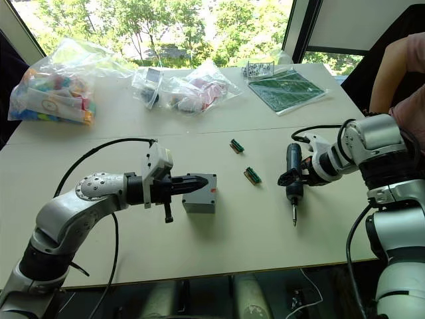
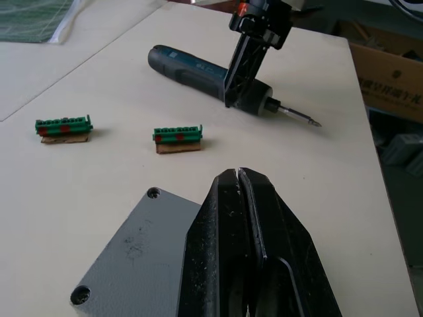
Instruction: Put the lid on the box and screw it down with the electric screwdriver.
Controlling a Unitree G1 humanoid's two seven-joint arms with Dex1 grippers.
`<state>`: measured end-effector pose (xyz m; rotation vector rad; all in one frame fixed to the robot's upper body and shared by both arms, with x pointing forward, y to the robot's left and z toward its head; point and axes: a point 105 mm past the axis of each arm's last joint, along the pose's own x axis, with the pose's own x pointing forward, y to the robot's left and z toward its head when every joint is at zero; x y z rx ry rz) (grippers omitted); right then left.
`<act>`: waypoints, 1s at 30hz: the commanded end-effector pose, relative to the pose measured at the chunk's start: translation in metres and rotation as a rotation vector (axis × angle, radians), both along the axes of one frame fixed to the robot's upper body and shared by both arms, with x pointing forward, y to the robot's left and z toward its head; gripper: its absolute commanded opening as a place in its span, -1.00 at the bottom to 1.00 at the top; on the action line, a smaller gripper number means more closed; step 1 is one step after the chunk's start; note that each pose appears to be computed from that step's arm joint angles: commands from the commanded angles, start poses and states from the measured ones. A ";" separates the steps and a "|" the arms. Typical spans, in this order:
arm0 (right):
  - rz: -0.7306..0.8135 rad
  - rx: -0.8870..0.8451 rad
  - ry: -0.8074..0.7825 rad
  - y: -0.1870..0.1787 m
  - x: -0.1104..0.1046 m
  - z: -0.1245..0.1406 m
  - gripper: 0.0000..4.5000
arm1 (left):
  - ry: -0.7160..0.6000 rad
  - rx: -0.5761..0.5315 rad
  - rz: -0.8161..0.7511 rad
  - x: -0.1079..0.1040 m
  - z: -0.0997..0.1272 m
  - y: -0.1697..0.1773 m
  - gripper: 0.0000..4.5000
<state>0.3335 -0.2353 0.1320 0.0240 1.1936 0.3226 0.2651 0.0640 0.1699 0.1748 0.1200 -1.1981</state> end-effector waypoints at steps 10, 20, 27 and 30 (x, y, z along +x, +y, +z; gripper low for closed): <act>0.096 -0.107 0.044 -0.011 -0.017 -0.017 -0.17 | -0.029 -0.006 0.022 -0.004 0.006 0.004 -1.00; -0.094 0.156 -0.529 -0.009 0.059 0.099 -0.17 | 0.004 -0.031 0.020 0.017 0.010 0.021 -1.00; 0.122 0.746 -1.213 0.043 0.022 0.190 -0.17 | 0.050 -0.018 -0.034 0.025 0.015 0.025 -1.00; 0.165 0.866 -1.246 0.071 0.002 0.185 -0.17 | 0.059 0.022 -0.052 0.026 0.013 0.030 -1.00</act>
